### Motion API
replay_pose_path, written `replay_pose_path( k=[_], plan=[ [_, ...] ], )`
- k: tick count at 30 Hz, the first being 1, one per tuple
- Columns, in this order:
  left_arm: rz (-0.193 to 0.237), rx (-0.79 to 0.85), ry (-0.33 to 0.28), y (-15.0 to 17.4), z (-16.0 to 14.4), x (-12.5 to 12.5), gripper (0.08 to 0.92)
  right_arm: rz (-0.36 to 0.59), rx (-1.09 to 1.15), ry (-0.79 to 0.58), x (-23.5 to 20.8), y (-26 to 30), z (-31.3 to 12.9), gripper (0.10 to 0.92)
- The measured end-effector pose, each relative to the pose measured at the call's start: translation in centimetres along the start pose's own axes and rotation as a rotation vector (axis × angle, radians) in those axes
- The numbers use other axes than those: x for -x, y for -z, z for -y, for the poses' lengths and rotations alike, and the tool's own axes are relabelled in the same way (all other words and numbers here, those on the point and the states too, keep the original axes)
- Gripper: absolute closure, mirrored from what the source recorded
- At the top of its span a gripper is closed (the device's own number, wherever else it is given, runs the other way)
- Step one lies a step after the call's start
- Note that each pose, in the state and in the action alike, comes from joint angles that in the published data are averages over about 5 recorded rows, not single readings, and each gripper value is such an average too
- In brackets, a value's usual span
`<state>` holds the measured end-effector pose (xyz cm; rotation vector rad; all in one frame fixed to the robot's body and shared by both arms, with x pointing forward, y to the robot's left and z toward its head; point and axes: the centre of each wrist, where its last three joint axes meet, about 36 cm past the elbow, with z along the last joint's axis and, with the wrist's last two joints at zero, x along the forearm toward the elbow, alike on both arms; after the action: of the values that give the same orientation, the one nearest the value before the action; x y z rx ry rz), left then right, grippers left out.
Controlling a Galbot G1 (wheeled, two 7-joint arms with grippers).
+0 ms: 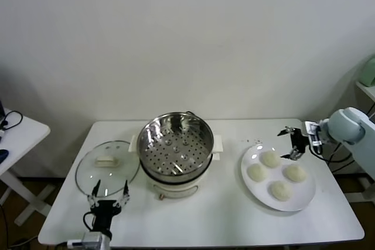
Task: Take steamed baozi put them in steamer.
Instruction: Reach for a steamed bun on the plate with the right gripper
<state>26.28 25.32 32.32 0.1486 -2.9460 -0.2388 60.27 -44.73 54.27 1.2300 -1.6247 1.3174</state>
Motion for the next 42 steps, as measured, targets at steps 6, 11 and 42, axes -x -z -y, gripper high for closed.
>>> replay_pose_path(
  k=[6, 11, 42],
  plan=[
    [-0.001, 0.006, 0.003, 0.0, -0.5, 0.1, 0.177, -0.034, -0.022, 0.069, 1.6, 0.4, 1.3, 0.2],
    [-0.002, 0.009, 0.013, 0.0, -0.9, 0.1, 0.177, -0.06, -0.036, 0.113, 3.4, 1.0, 2.1, 0.2],
    [-0.019, 0.028, 0.041, -0.8, -2.2, 0.4, 0.177, -0.168, -0.057, 0.16, 9.5, 3.0, 3.7, 0.2]
  ],
)
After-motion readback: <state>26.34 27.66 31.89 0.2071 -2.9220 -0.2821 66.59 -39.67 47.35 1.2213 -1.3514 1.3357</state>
